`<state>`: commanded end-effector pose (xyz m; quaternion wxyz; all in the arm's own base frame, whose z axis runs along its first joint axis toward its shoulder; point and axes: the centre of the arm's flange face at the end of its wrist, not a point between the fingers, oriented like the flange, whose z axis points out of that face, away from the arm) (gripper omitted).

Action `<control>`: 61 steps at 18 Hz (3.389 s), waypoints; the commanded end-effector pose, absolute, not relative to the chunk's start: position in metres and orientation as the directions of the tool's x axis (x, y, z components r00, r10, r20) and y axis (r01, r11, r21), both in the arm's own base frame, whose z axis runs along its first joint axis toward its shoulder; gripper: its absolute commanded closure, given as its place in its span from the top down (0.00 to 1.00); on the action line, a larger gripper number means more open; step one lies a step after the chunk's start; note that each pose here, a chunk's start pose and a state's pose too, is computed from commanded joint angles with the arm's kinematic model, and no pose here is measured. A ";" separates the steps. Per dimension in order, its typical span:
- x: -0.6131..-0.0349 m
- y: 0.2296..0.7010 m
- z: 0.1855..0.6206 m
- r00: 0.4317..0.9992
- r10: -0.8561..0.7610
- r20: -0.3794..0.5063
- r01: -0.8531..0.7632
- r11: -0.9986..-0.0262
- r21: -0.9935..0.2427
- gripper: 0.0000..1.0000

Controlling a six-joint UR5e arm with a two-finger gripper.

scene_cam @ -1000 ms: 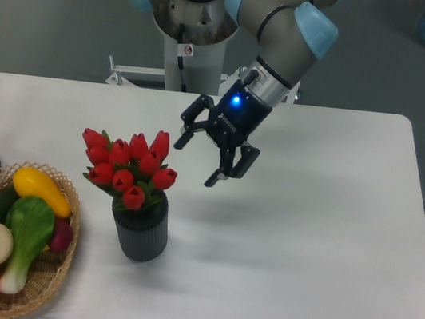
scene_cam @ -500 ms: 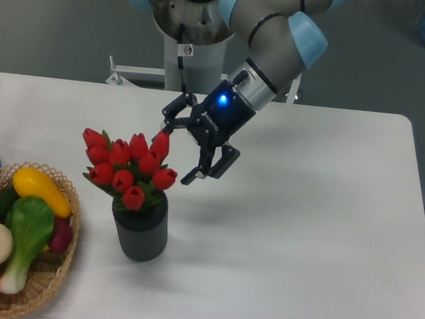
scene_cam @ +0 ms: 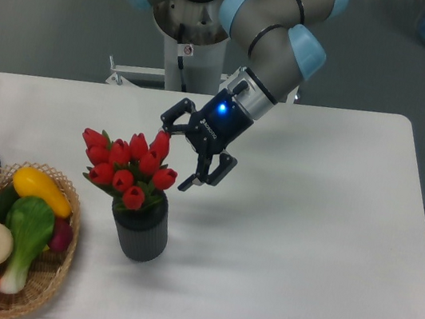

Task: Pick up the flowers from the vase
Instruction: 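Lower the open gripper around the tulip stems above the vase rim, then close the gripper on the tulip stems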

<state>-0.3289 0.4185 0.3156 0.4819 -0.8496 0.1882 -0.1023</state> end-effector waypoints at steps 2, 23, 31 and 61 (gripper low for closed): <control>-0.331 0.424 0.314 0.905 -0.426 -0.003 -0.215 -0.449 -0.867 1.00; -0.324 0.465 0.304 0.862 -0.506 -0.018 -0.252 -0.397 -0.882 1.00; -0.317 0.471 0.301 0.845 -0.534 -0.040 -0.281 -0.378 -0.882 1.00; -0.318 0.474 0.301 0.849 -0.528 0.001 -0.177 -0.285 -0.942 0.29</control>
